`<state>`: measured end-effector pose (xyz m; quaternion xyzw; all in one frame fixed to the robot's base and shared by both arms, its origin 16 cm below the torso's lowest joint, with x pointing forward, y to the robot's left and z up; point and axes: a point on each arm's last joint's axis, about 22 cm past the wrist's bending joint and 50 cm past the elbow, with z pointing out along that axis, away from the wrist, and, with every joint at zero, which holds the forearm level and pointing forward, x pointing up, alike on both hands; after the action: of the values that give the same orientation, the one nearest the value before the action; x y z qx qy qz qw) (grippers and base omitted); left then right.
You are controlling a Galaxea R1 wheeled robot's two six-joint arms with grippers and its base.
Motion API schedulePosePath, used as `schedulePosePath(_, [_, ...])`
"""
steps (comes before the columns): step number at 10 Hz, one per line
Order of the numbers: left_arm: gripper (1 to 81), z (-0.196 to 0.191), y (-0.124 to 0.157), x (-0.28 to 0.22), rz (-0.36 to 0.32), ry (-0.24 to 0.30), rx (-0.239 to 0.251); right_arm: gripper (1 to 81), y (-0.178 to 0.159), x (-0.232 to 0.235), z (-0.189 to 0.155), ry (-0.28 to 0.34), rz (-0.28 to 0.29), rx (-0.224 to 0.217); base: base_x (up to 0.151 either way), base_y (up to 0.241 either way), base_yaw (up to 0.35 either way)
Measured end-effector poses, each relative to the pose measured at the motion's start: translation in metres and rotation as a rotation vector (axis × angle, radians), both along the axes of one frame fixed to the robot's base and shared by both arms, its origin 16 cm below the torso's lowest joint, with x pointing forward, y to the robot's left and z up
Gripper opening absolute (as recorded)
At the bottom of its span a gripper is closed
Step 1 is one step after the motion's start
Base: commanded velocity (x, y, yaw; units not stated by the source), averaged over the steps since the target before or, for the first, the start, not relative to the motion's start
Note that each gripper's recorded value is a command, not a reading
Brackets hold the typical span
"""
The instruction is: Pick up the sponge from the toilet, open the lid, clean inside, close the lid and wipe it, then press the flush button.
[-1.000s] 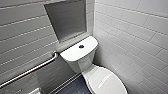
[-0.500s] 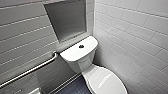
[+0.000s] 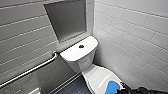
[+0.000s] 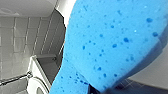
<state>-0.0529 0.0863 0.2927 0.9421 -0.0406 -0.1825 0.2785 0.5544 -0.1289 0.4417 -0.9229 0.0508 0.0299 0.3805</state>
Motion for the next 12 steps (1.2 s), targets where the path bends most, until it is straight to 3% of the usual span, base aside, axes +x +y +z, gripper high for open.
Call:
schedulePosePath(2, [81.1,0.0,0.002,0.0,0.0,0.001,0.003,1.0,0.029,0.028,-0.002,-0.046,0.051,-0.014,0.0,0.0,0.0])
schedulePosePath(4, [81.1,-0.001,0.009,-0.002,-0.004,0.003,0.011,1.0,0.035,0.051,-0.024,-0.068,0.056,-0.073,0.0,0.0,0.0])
schedulePosePath(7, [81.1,-0.002,0.013,-0.003,-0.005,0.004,0.017,1.0,0.074,0.103,-0.034,-0.137,0.043,-0.101,0.0,0.0,0.0])
schedulePosePath(9, [81.1,-0.002,0.019,-0.004,-0.008,0.006,0.024,1.0,0.085,0.133,-0.044,-0.177,0.003,-0.119,0.0,0.0,0.0])
schedulePosePath(12, [81.1,-0.002,0.02,-0.004,-0.008,0.007,0.025,1.0,0.088,0.164,-0.057,-0.232,-0.084,-0.113,0.0,0.0,0.0])
